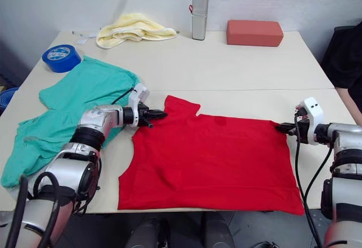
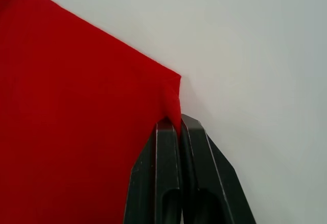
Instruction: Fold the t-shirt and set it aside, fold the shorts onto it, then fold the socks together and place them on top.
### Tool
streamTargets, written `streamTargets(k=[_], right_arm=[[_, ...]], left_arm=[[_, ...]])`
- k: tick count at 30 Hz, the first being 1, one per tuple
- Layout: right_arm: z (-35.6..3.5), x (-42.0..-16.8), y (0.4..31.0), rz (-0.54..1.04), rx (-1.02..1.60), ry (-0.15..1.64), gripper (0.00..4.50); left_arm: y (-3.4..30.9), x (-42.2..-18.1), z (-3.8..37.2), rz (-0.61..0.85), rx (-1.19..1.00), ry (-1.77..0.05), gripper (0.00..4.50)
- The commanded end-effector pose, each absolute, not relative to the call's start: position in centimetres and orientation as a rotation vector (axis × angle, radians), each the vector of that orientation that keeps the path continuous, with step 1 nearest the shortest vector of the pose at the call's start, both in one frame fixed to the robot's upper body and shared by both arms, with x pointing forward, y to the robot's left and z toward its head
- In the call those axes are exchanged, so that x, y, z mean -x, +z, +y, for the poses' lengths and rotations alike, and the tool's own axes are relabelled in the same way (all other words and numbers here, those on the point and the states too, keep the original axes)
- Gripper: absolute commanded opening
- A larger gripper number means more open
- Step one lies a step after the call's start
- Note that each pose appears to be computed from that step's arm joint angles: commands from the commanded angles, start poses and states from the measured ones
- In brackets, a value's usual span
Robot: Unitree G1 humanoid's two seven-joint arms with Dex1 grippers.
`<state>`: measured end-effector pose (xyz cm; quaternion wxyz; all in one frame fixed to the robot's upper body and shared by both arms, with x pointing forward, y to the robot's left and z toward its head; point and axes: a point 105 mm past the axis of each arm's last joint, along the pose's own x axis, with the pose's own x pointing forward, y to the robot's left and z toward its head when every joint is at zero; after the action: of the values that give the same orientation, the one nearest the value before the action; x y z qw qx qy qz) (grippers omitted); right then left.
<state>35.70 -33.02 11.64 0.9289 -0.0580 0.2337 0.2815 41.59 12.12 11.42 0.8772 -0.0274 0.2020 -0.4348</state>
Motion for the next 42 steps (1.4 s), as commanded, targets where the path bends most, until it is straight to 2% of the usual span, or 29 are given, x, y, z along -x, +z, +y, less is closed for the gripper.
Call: streamTargets(k=[1,3,6,15,21,25,29,33,37,40,42], right_arm=[[-33.4,-35.9,14.1,0.352,0.201,0.588,0.04],[-33.1,-35.6,15.0,0.259,0.269,0.622,0.04],[-33.0,-35.0,15.5,0.199,0.319,0.648,0.04],[-33.0,-32.3,15.8,0.061,0.486,0.716,0.04],[-33.2,-30.6,14.5,0.054,0.617,0.751,0.04],[-33.5,-30.3,14.5,0.009,0.679,0.717,0.04],[-33.2,-30.2,13.8,0.013,0.696,0.732,0.04],[-33.1,-31.6,14.0,-0.007,0.611,0.657,0.04],[-32.6,-32.9,14.3,-0.022,0.636,0.626,0.04],[-32.2,-34.0,14.9,-0.055,0.73,0.578,0.04],[-32.0,-34.3,15.8,-0.109,0.8,0.554,0.04]], left_arm=[[13.1,-42.0,12.4,0.304,0.037,-0.903,0.0],[14.3,-41.6,12.7,0.191,-0.013,-0.937,0.0],[15.1,-40.9,13.0,0.091,-0.084,-0.968,0.0],[14.5,-37.9,14.6,-0.079,-0.388,-1.059,0.0],[13.3,-36.4,16.0,-0.166,-0.623,-1.073,0.0],[14.1,-36.3,16.5,-0.255,-0.688,-1.025,0.0],[13.6,-36.5,16.8,-0.239,-0.695,-1.016,0.0],[13.1,-37.5,16.4,-0.191,-0.63,-0.98,0.0],[13.7,-38.9,15.7,-0.162,-0.547,-0.929,0.0],[13.8,-40.2,15.2,-0.132,-0.617,-0.874,0.0],[14.5,-39.9,14.6,-0.196,-0.675,-0.892,0.0]])
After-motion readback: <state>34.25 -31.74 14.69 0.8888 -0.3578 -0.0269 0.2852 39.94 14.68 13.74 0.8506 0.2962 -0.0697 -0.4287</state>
